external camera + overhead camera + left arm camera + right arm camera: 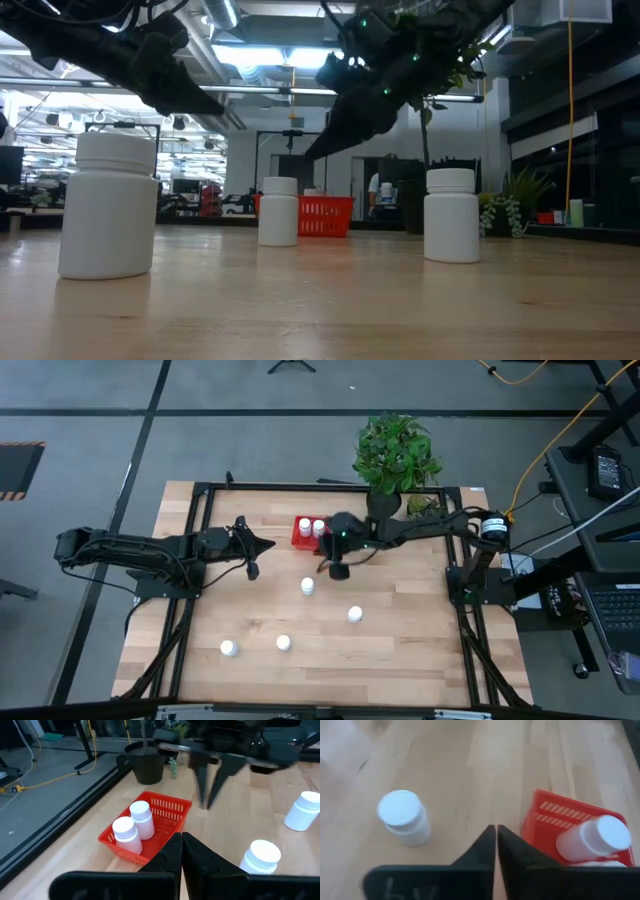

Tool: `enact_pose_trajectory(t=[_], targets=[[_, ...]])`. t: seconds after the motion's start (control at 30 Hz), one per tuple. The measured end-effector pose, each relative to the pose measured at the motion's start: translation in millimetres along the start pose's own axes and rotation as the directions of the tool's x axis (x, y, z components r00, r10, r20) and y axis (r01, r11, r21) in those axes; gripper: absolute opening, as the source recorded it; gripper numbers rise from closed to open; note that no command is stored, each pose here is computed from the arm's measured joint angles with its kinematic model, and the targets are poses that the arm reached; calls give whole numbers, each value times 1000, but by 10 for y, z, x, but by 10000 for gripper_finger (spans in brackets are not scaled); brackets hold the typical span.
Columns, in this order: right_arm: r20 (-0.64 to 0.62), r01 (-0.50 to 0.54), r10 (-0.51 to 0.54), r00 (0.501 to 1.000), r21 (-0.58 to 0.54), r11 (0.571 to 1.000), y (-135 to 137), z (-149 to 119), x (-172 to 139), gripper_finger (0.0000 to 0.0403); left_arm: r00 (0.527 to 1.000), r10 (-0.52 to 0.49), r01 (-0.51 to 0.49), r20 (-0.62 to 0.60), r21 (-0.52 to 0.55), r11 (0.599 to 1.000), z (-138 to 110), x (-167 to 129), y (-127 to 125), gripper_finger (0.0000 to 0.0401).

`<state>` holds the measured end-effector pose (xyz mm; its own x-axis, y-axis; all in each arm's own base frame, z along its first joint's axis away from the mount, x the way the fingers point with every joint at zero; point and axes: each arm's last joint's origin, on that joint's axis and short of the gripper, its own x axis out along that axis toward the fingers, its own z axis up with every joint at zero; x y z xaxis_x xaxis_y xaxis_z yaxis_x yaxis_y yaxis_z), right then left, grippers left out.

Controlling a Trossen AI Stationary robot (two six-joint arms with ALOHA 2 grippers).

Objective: Pick and place pill bottles into a basket
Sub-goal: Put the white pill bottle into the red bin

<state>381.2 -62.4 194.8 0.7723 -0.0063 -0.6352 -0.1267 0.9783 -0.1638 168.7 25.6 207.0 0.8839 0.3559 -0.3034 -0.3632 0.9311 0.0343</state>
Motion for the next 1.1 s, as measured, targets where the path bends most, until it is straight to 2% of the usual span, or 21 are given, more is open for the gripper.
enact_pose_trajectory(t=[0.2,0.33,0.5,0.73,0.9,1.1], targets=[[-14,24,-25,1000,-42,999,351,116,-7,14,998,-55,53,42,30,998,44,-1,-17,2],[-39,-17,15,999,-41,999,541,190,-159,4,992,-90,83,88,89,993,90,-6,-29,4],[-61,-58,58,996,3,998,756,284,-419,11,987,-105,90,124,120,989,127,-10,-33,7],[-255,-62,86,963,101,993,1058,180,-674,3,985,-102,85,137,125,989,139,-12,-32,2],[-247,-71,88,965,78,994,1324,231,-863,6,984,-97,79,150,122,989,152,-14,-31,6],[-254,2,24,967,104,995,1575,114,-1064,6,984,-94,77,153,113,991,155,-14,-30,11]])
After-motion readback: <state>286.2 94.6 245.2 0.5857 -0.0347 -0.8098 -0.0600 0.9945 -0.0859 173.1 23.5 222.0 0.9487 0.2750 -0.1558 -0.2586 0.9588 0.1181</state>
